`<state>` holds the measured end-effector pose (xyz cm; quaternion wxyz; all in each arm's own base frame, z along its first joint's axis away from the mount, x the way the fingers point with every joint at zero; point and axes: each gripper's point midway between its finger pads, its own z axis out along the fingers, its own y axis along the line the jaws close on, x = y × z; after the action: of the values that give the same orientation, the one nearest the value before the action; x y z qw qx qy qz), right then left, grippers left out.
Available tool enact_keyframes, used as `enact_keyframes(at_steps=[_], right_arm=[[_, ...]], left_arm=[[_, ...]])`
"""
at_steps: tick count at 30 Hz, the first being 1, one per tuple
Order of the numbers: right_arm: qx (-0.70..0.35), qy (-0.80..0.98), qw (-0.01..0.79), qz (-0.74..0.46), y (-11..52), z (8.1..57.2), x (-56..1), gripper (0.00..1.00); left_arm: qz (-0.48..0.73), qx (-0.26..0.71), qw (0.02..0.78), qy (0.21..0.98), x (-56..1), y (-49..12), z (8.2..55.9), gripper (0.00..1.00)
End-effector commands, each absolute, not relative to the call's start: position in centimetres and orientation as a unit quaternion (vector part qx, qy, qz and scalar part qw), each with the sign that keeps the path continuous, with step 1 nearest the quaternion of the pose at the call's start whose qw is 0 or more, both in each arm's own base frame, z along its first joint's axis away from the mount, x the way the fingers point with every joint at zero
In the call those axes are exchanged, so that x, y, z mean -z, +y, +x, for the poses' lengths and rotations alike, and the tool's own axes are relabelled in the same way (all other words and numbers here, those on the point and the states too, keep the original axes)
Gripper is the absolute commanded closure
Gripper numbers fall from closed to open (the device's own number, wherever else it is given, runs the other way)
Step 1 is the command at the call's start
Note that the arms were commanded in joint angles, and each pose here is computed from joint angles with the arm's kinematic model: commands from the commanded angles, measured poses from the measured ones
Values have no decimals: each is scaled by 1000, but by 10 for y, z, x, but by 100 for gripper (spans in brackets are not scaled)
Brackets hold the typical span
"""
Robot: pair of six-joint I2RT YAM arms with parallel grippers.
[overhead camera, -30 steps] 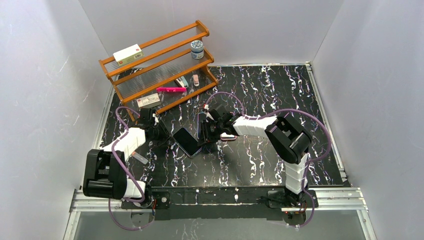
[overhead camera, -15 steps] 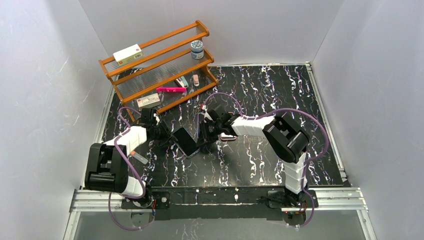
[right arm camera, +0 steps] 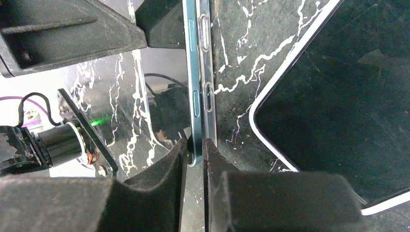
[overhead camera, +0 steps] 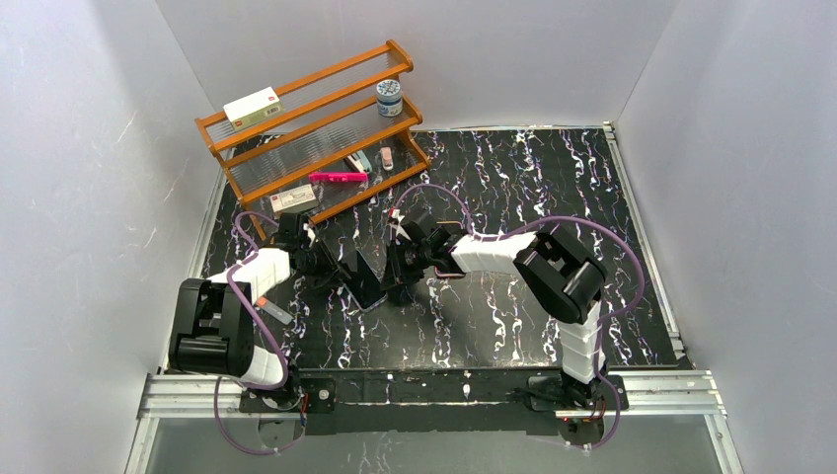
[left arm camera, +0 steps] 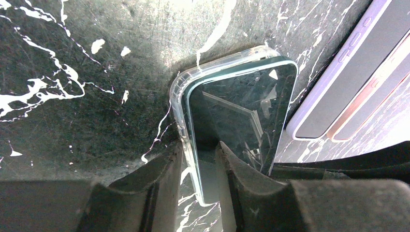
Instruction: Put the phone into the phone case
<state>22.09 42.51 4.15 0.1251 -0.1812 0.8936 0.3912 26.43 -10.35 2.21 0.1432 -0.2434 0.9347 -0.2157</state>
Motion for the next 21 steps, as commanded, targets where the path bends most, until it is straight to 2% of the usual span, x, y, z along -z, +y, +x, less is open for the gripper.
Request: enact_keyframes(at_steps=[1, 6, 14, 21], right_arm=[[-414, 871, 182, -192, 442, 238, -68, 70], [-418, 863, 197, -205, 446, 242, -76, 59], [-429, 856, 197, -213, 458, 248, -73, 43], [-428, 856, 191, -219, 466, 253, -62, 33]], left_arm=[[-249, 189, 109, 944, -7, -97, 245, 73], [-244, 191, 122, 943, -20, -97, 250, 74], [-252, 178, 153, 939, -40, -87, 261, 65], [-259, 132, 165, 942, -40, -68, 255, 71]])
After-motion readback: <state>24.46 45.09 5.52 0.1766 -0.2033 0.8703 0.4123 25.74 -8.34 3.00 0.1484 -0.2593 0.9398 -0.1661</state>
